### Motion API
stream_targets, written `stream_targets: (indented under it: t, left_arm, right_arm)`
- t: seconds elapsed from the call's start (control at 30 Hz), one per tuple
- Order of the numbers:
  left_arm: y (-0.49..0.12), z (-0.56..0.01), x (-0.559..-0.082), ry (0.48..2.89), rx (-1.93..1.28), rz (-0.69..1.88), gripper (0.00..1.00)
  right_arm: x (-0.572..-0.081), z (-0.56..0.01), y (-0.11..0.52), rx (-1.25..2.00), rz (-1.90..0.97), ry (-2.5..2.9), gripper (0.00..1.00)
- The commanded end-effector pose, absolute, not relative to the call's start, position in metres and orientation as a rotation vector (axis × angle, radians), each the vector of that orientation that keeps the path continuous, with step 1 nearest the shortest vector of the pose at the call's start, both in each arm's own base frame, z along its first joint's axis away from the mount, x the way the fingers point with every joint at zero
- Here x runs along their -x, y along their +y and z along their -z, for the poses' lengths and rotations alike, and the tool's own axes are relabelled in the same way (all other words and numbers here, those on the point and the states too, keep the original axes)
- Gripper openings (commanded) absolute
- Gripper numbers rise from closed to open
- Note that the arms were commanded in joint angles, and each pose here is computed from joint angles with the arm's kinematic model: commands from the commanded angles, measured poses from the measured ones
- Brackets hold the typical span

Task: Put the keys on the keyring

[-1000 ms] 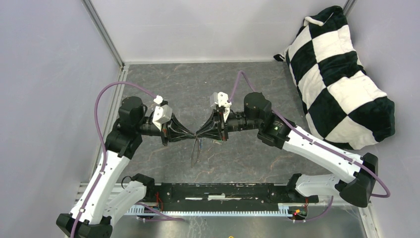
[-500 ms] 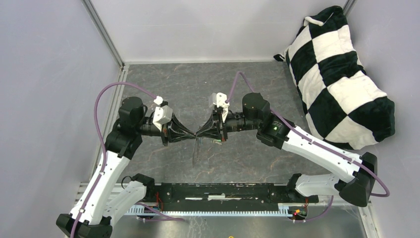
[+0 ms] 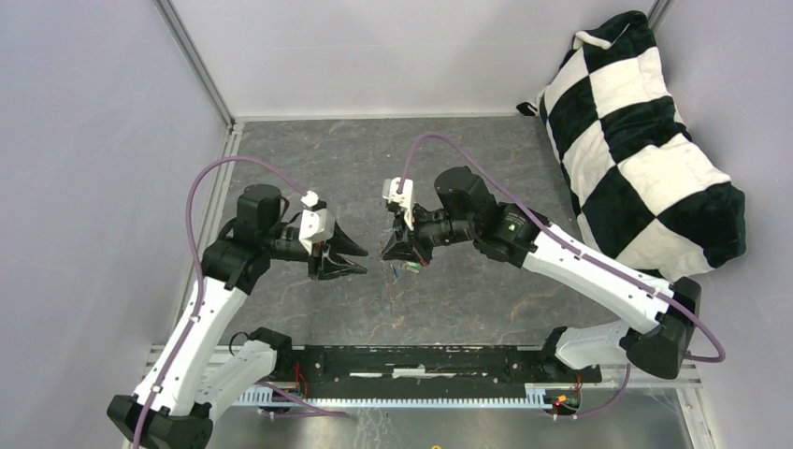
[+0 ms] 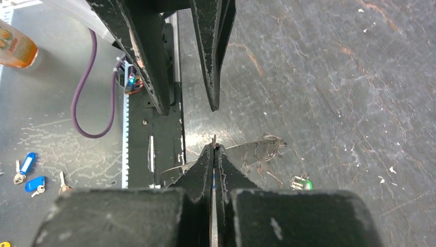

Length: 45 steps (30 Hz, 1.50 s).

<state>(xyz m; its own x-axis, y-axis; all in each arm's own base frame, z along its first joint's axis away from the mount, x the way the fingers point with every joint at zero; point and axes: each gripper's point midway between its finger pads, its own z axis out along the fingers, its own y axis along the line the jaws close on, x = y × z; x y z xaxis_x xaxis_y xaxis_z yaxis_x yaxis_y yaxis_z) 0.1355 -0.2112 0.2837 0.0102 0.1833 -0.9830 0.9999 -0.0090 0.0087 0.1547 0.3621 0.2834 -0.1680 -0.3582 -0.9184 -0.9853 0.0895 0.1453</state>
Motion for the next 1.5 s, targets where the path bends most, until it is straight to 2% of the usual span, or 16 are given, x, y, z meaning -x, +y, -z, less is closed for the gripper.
stream_targets:
  t: [0.0, 0.43, 0.77, 0.87, 1.03, 1.23, 1.47]
  left_arm:
    - [-0.206, -0.272, -0.137, 1.323, -1.448, 1.041, 0.45]
    - [-0.205, -0.250, -0.152, 1.354, -1.539, 0.992, 0.48]
    - [-0.216, -0.269, -0.169, 1.288, -1.425, 0.984, 0.46]
    - [-0.215, -0.270, -0.166, 1.277, -1.423, 0.980, 0.42]
    - [-0.216, -0.269, -0.159, 1.280, -1.431, 1.027, 0.31]
    - [-0.211, -0.253, -0.150, 1.311, -1.551, 1.039, 0.27]
    - [-0.214, -0.267, -0.154, 1.276, -1.552, 1.035, 0.20]
  right_arm:
    - [-0.165, -0.295, 0.360, 1.375, -1.005, 1.634, 0.00]
    - [-0.167, -0.289, 0.370, 1.455, -0.974, 1.680, 0.00]
    - [-0.162, -0.293, 0.390, 1.496, -0.998, 1.661, 0.00]
    - [-0.161, -0.295, 0.390, 1.494, -1.007, 1.653, 0.00]
    - [-0.160, -0.297, 0.394, 1.498, -1.021, 1.648, 0.00]
    - [-0.161, -0.299, 0.394, 1.502, -1.020, 1.651, 0.01]
    - [-0.158, -0.296, 0.395, 1.517, -1.022, 1.661, 0.00]
